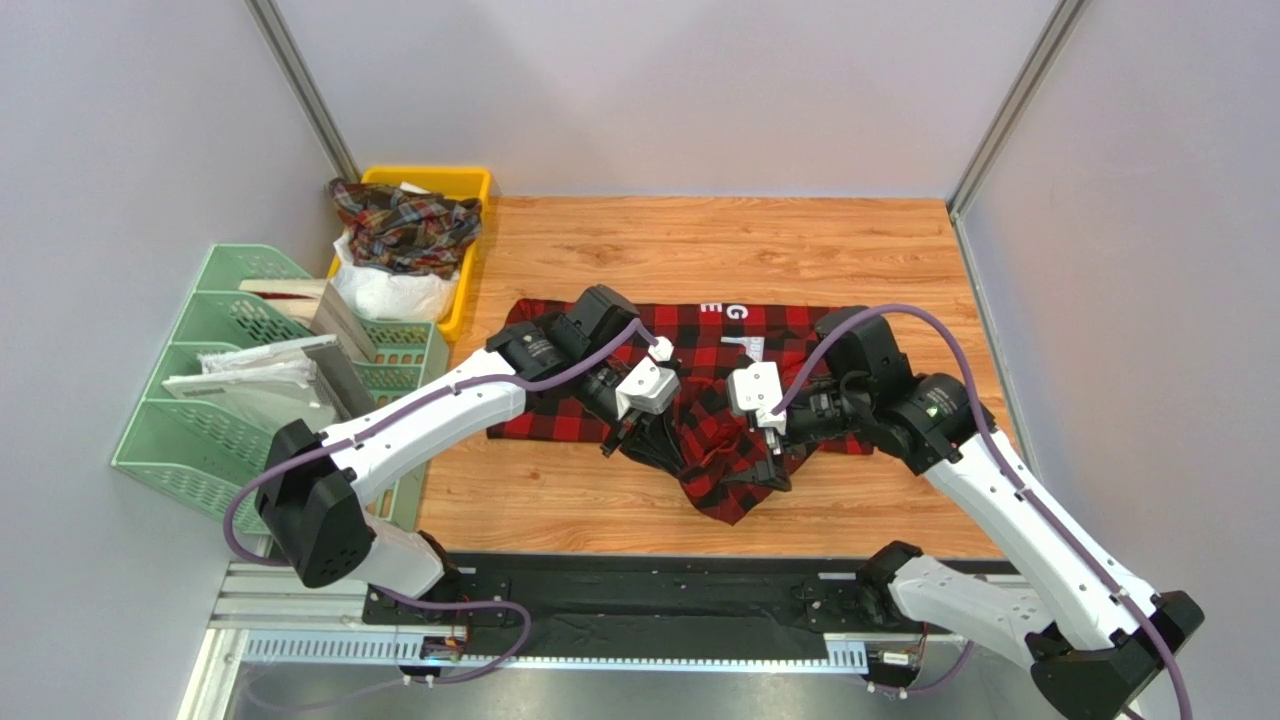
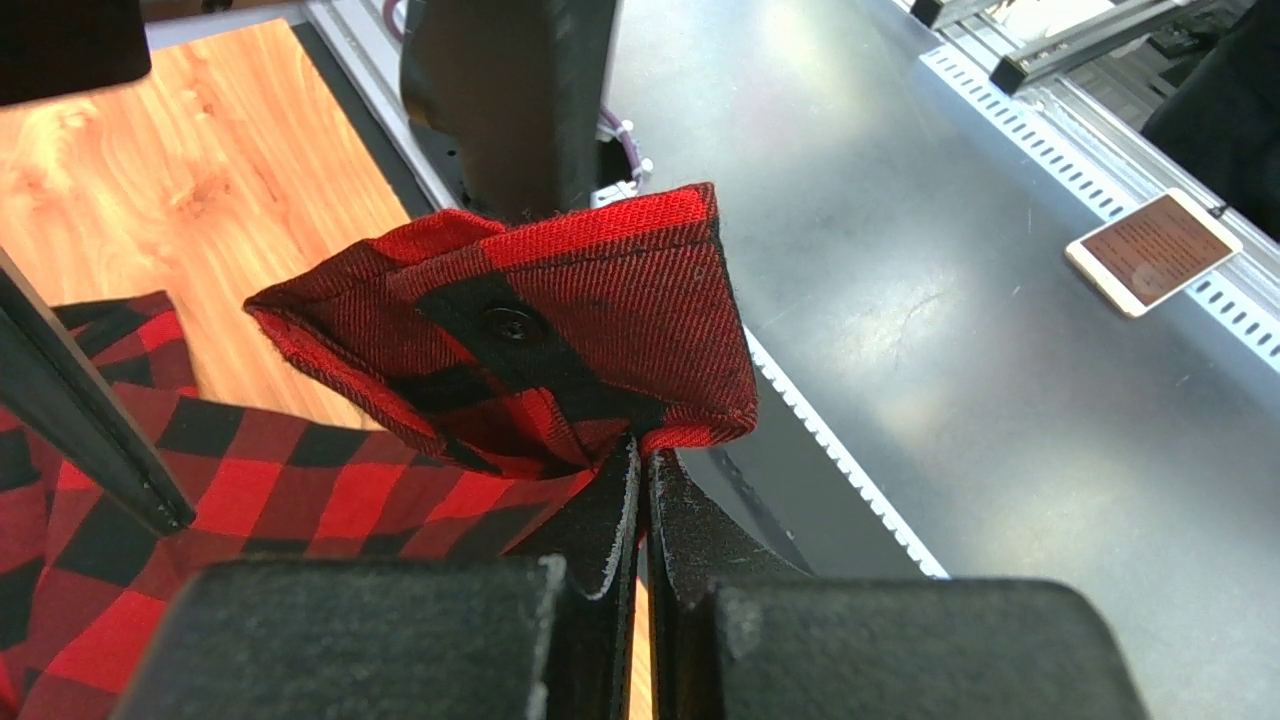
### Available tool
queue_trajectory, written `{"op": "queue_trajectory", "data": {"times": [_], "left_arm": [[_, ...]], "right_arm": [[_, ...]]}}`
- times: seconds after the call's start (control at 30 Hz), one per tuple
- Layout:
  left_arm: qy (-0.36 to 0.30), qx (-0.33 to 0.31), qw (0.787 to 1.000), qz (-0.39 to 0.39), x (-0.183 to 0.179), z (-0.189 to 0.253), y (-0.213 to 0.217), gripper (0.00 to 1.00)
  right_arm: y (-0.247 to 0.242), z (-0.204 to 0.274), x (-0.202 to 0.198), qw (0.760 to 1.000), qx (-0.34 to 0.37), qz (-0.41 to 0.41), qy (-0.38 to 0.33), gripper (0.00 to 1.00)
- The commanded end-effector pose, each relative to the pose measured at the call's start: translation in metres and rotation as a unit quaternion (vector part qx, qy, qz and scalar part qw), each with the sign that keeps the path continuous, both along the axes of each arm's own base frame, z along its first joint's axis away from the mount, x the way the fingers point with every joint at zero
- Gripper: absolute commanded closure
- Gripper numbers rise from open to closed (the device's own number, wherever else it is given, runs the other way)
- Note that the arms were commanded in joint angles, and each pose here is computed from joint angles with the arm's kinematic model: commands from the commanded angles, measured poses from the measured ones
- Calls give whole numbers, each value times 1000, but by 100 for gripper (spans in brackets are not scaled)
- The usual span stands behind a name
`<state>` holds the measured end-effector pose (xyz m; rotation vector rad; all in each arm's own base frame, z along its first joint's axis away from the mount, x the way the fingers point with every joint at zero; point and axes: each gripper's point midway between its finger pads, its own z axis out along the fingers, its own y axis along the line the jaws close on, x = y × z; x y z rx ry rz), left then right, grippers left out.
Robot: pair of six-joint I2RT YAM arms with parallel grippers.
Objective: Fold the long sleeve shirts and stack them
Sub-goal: Fold the shirt
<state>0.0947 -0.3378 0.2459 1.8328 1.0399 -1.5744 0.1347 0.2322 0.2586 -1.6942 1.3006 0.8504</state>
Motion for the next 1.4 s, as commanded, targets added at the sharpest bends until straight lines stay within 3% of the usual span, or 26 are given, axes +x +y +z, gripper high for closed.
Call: {"op": "queue_trajectory", "data": {"times": [0.0,0.13,0.3,0.33,0.37,0.5,0.67,0.73,0.77,0.8,0.93,1.07,1.23,1.37], "left_arm": [[-33,-55,997,-33,-7,21,1,100],[-43,-59,997,-31,-6,22,1,100],[-51,-60,997,-26,-4,24,1,100],[-51,-59,997,-25,-4,24,0,100],[-46,-49,998,-15,-1,23,0,99],[-63,-34,997,23,9,25,1,67],[-66,-1,978,200,62,29,25,46],[-79,-7,966,248,74,41,39,19],[-88,5,952,293,90,39,48,17],[-92,9,944,318,96,41,54,6],[-106,15,899,425,118,61,85,1],[-88,32,855,510,132,64,110,1],[-68,36,826,559,134,64,129,1],[-62,36,818,571,130,60,135,1]], "right_arm": [[5,-2,8,1000,12,-11,-12,12],[5,-3,-2,1000,8,-13,18,25],[8,16,-10,999,35,-22,30,56],[10,20,-11,998,40,-20,35,66],[11,27,-13,998,44,-21,39,99],[0,28,3,996,12,-84,35,100],[-34,24,33,987,-81,-136,-30,100],[-53,33,51,978,-117,-164,-48,100],[-59,37,61,975,-133,-161,-71,100],[-61,31,75,973,-154,-162,-58,100],[-97,41,127,958,-203,-189,-71,100],[-119,62,189,943,-226,-208,-130,100],[-141,69,271,924,-244,-247,-162,100],[-155,88,318,906,-238,-283,-207,100]]}}
